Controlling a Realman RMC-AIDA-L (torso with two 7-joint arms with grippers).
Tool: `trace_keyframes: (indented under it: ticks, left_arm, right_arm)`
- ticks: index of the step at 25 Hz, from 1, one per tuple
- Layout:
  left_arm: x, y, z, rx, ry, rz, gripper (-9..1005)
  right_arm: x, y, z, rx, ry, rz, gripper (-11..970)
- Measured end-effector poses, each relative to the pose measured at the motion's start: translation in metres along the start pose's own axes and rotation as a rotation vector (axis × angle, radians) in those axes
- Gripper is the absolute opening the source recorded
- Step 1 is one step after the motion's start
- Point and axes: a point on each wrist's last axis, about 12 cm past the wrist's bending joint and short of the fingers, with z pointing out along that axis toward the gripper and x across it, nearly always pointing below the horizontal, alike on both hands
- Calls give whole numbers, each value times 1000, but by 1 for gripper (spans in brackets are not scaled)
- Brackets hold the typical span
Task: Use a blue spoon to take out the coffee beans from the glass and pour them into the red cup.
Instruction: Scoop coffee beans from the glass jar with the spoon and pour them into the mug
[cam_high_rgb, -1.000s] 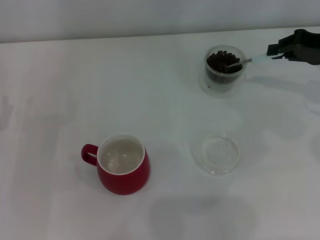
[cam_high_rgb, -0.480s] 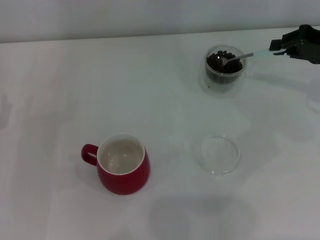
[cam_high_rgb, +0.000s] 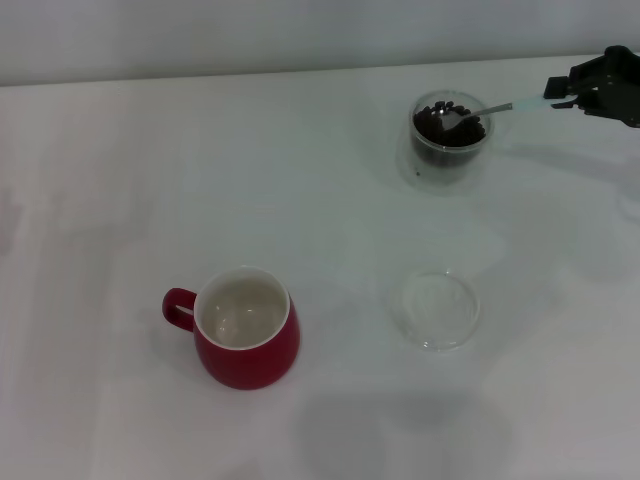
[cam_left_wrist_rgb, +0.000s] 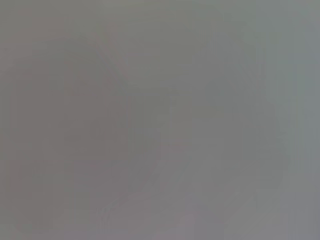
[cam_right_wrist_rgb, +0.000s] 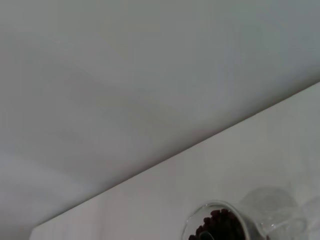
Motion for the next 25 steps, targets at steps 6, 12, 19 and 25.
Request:
trace_keyframes:
  ticks: [6,12,19,25]
  left_arm:
    - [-1,2,1,-8,-5,5,892]
    - [-2,3,1,-9,-6,8,893]
    - [-2,3,2,-11,-8,10,893]
    - [-2,4,3,-10,-9,12,893]
  right_arm:
    - [-1,0,2,-15,5,13,147]
    - [1,-5,-2,-17,-11,49,147]
    - [6,-12,-5,-36,-29,83,146]
    - [8,-18,-8,-54,-60,111,147]
